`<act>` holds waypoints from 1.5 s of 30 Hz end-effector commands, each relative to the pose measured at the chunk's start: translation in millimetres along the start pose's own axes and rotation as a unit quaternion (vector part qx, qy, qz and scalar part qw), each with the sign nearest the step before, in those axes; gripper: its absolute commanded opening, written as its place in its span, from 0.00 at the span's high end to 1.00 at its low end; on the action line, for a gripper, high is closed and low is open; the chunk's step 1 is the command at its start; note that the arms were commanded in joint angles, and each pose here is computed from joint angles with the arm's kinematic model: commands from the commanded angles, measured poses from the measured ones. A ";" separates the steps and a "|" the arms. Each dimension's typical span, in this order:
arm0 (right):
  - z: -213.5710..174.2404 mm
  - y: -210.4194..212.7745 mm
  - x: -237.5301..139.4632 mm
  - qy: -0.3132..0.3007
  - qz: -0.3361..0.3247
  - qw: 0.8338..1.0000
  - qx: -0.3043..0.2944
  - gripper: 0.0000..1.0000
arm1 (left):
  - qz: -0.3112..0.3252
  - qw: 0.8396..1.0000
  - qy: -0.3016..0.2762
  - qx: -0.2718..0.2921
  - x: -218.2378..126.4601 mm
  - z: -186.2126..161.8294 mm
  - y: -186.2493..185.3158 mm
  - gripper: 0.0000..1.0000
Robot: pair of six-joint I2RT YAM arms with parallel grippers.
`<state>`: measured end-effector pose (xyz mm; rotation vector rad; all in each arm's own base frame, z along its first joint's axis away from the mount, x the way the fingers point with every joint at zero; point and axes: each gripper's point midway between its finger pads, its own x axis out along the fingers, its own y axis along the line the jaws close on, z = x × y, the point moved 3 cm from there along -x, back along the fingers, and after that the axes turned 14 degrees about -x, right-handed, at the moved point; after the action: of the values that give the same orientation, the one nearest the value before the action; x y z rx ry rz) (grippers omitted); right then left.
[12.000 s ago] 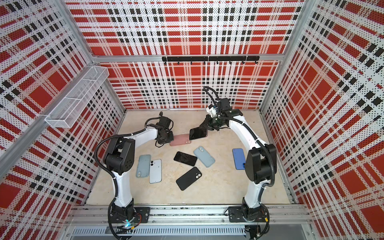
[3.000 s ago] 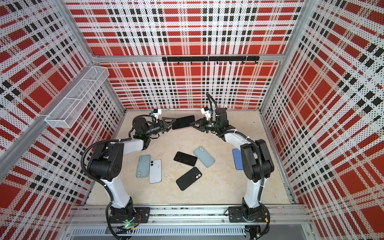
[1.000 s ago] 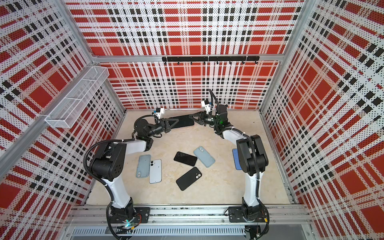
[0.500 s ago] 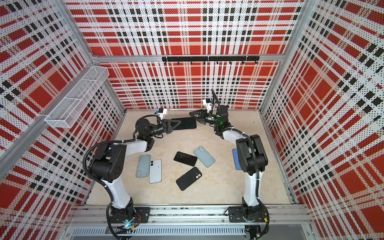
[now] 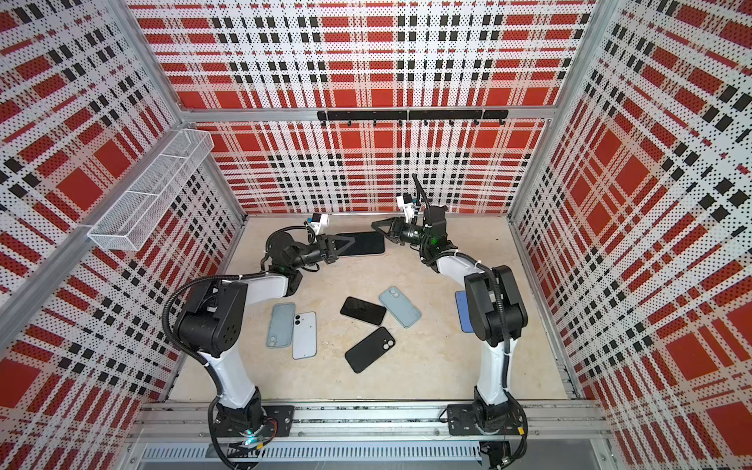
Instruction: Put the phone into the phone case
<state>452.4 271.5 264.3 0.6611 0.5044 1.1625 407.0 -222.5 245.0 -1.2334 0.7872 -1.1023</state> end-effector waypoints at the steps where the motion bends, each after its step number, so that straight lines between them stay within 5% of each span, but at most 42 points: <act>1: -7.8 18.5 3.1 0.015 -0.018 0.998 -0.058 1.00 | -0.019 0.999 0.001 0.034 1.5 -3.1 -23.6 0.91; 11: -7.8 32.8 -0.2 0.016 -0.024 0.996 -0.079 1.00 | -0.021 0.999 -0.002 0.039 0.1 -2.4 -26.2 0.91; 17: -1.6 39.7 -13.8 0.007 0.003 0.999 -0.049 0.66 | -0.029 0.998 0.000 0.050 -3.7 -1.4 -34.3 0.92; 24: -5.8 54.0 -29.6 0.036 -0.002 0.998 -0.053 0.56 | -0.040 0.996 0.015 0.082 -8.2 -0.5 -46.6 0.92; 31: -8.3 63.9 -33.0 0.052 0.011 0.997 -0.049 0.62 | -0.028 0.996 0.012 0.085 -11.7 3.6 -43.6 0.93; 42: 7.2 63.1 -25.4 0.039 0.011 0.998 -0.057 0.98 | -0.003 0.996 0.015 0.084 -12.5 -2.9 -40.5 0.93; 45: 5.1 57.6 -25.8 0.044 -0.004 0.997 -0.061 0.98 | -0.004 0.996 0.016 0.091 -12.0 -1.4 -46.9 0.92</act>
<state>402.0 258.9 293.0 0.5416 0.5682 1.2275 389.2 -213.2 277.0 -1.1186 0.7508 -1.1754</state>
